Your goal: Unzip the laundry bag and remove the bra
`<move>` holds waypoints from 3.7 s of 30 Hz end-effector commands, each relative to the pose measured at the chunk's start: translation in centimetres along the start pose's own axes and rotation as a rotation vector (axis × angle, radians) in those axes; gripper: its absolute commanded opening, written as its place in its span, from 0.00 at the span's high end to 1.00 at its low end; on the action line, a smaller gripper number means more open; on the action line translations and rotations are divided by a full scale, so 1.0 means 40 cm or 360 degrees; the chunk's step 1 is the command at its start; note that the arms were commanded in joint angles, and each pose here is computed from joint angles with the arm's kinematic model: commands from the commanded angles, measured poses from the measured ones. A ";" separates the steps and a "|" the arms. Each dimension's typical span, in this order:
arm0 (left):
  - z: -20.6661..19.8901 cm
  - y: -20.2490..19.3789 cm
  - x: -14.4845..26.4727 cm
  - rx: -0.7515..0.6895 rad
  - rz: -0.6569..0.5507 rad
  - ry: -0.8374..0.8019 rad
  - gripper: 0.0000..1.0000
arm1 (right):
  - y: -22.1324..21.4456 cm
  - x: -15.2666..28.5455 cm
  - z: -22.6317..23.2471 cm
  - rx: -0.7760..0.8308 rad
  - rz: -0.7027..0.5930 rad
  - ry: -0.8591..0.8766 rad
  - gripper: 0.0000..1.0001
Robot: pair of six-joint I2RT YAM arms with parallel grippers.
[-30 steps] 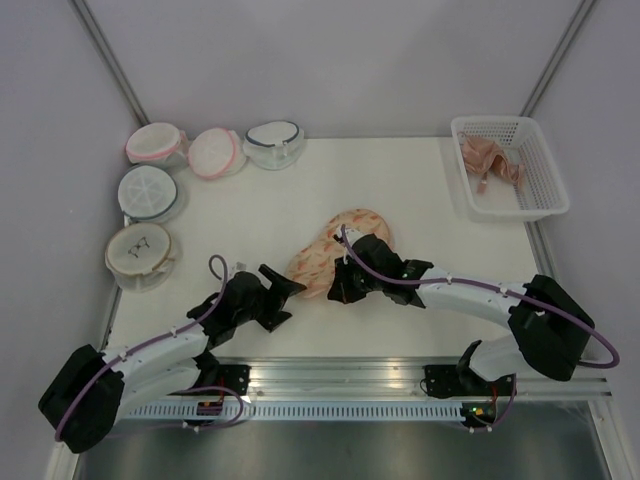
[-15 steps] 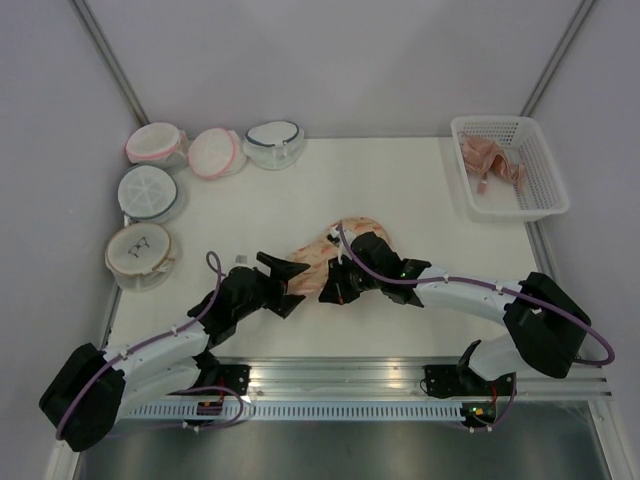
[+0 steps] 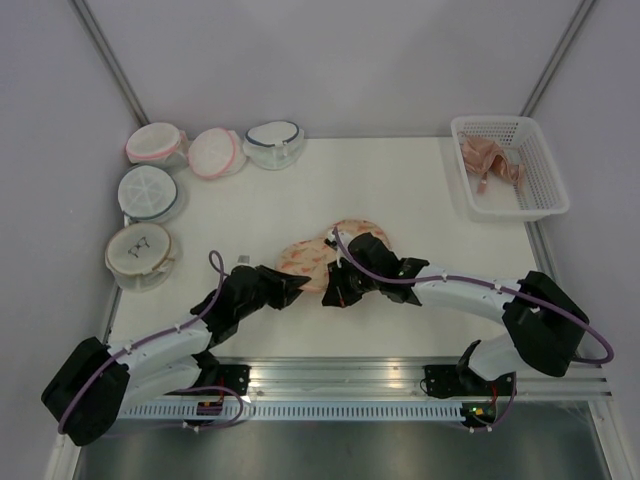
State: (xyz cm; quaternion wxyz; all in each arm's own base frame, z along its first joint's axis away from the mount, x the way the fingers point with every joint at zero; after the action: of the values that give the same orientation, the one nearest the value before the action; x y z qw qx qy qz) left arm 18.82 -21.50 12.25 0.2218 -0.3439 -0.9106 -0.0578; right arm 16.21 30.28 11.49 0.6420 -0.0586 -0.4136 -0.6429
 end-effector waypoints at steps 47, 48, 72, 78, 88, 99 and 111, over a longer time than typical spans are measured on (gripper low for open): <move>-0.212 0.144 -0.191 -0.0883 -0.0374 0.0194 0.60 | 0.006 0.205 -0.222 -0.0091 -0.0248 -0.1106 1.00; -0.207 0.145 -0.237 -0.0900 -0.0331 0.0184 0.40 | 0.007 0.208 -0.224 -0.0104 -0.0267 -0.1115 1.00; -0.104 0.035 0.037 -0.0442 0.0095 0.0174 0.00 | 0.030 0.095 0.035 0.0078 -0.0071 0.0137 0.99; -0.118 -0.026 -0.011 -0.0221 0.0414 -0.0023 0.00 | 0.027 0.079 0.029 0.0109 -0.0015 0.0135 1.00; -0.120 -0.127 -0.168 -0.0156 0.0721 0.0021 0.01 | 0.008 0.080 0.009 0.0111 0.0016 0.0083 1.00; -0.046 -0.111 -0.198 -0.0079 0.0647 0.0029 0.75 | 0.010 0.088 -0.027 0.0146 0.0027 -0.0094 1.00; 0.027 -0.081 -0.214 -0.0234 0.0726 0.0068 0.98 | -0.018 0.149 -0.173 0.0057 0.0041 -0.0790 1.00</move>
State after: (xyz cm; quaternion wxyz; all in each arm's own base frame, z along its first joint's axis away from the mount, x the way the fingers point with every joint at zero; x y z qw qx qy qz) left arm 22.18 -29.00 7.24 0.2718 -0.5205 -0.8077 -0.0535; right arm 16.85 23.73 10.55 0.5849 -0.1538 -0.5215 -0.6019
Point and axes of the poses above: each gripper's point midway between its finger pads, its own x axis back along the fingers, its own z axis along the line the jaws close on, y = z × x, the point moved 4 cm from there along x, back along the fingers, and after that the axes turned 9 degrees about -x, right-handed, at the moved point
